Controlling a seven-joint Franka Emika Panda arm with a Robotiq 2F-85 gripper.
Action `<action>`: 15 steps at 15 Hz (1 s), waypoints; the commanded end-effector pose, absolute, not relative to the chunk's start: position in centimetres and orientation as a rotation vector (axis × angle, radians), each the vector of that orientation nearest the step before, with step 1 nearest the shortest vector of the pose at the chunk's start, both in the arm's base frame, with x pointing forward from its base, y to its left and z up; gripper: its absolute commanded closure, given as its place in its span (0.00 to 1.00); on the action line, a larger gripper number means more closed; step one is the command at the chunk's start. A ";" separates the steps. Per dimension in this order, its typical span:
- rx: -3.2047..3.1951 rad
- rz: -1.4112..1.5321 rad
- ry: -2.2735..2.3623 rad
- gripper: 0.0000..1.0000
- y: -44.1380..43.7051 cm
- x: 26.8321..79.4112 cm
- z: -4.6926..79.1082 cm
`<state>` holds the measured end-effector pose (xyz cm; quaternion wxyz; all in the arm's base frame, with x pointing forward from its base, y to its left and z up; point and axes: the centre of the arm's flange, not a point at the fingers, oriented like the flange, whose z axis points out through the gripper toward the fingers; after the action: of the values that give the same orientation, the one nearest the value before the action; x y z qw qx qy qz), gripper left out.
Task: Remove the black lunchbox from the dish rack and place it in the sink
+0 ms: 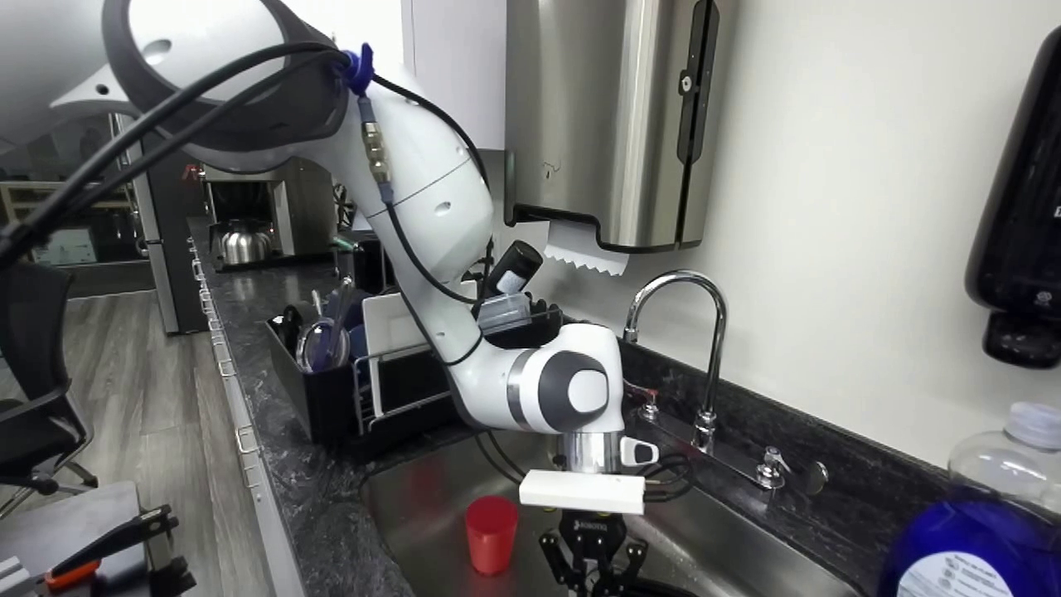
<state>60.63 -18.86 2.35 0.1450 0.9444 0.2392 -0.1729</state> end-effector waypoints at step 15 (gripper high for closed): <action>2.901 -0.338 0.352 0.00 -20.7 60.2 13.2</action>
<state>62.21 -20.73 11.75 0.1280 0.9736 0.1498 -0.1151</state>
